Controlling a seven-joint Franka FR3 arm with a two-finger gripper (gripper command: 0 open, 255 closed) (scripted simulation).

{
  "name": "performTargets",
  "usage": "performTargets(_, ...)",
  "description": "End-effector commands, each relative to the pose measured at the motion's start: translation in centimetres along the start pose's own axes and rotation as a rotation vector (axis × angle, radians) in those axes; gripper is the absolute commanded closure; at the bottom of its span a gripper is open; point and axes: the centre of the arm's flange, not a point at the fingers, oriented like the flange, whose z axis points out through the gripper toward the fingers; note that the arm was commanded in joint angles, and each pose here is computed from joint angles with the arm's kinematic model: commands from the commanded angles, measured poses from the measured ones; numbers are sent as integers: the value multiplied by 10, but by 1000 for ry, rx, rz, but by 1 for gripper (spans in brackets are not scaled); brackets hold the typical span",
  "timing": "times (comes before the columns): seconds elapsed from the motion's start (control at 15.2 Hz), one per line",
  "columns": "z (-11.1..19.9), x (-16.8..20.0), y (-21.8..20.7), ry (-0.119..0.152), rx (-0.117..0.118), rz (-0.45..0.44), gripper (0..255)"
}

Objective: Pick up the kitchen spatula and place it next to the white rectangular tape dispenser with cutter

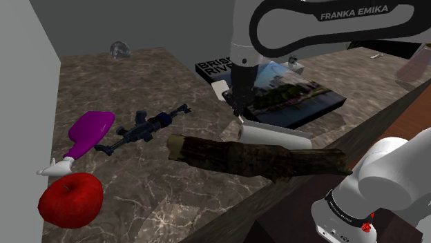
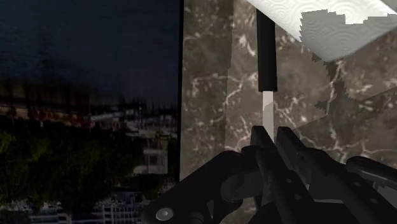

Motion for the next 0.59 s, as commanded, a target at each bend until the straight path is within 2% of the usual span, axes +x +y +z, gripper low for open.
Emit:
performTargets(0.0,-11,0,0,0,0,0,255)
performTargets(0.53,-53,-3,0,0,0,0,255)
